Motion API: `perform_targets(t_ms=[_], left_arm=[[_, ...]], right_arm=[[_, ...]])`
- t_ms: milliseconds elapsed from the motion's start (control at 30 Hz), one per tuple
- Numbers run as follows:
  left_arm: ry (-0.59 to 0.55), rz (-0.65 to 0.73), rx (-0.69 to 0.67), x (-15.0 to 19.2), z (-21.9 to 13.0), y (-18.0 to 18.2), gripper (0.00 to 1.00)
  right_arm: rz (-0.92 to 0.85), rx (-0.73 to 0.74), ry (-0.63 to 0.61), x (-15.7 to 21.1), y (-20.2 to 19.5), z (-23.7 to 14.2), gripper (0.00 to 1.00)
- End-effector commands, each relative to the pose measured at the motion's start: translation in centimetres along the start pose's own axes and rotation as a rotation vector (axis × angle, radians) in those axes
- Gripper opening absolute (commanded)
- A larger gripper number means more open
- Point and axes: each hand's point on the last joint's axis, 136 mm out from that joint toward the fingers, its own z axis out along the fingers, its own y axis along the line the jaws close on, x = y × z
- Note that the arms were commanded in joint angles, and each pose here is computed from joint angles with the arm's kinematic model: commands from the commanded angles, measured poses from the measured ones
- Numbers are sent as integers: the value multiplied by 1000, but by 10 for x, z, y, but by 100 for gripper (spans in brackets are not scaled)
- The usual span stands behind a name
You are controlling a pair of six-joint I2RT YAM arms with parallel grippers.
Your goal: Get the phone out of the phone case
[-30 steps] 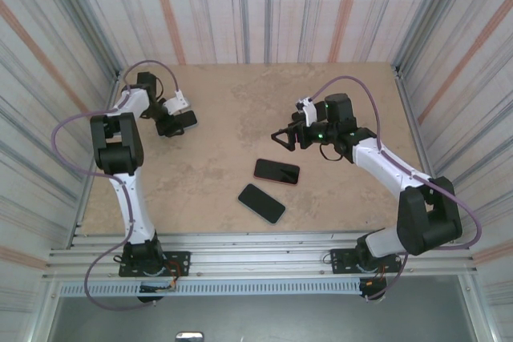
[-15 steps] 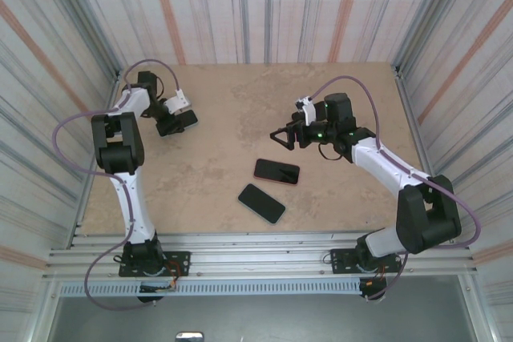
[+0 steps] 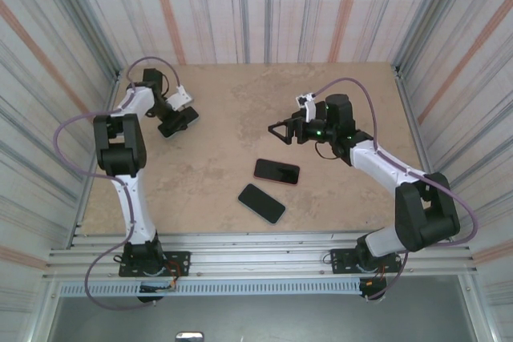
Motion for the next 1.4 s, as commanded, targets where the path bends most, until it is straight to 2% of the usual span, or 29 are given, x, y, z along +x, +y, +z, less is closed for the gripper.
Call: perform_targets(t_ms=[0, 167, 300, 467, 567, 667, 800, 900, 1033, 1133, 1367], left_arm=[[-103, -127, -153, -30, -65, 17, 59], [-164, -250, -201, -44, -95, 5, 60], [-257, -327, -201, -68, -121, -16, 60], [-400, -423, -159, -106, -153, -54, 55], [-440, -404, -149, -125, -164, -84, 56], [-403, -401, -101, -125, -151, -101, 58], [-308, -431, -116, -109, -128, -94, 68], [-227, -383, -176, -95, -114, -83, 85], [-129, -427, -188, -74, -94, -57, 99], [-86, -393, -199, -71, -73, -49, 99], [-33, -430, -180, -62, -37, -20, 99]], right_arm=[[79, -28, -55, -8, 3, 5, 99], [135, -36, -104, -13, 3, 9, 99], [158, -56, -148, -18, 10, 16, 99], [164, -101, -175, -20, 28, 30, 100], [160, -98, -160, -15, 38, 41, 99], [174, -64, -144, -9, 34, 44, 98], [181, -44, -133, -2, 27, 43, 99], [173, -37, -136, -4, 25, 40, 99], [170, -32, -126, -6, 22, 37, 99], [169, -30, -110, -3, 20, 38, 99], [174, -17, -90, 4, 16, 35, 99]])
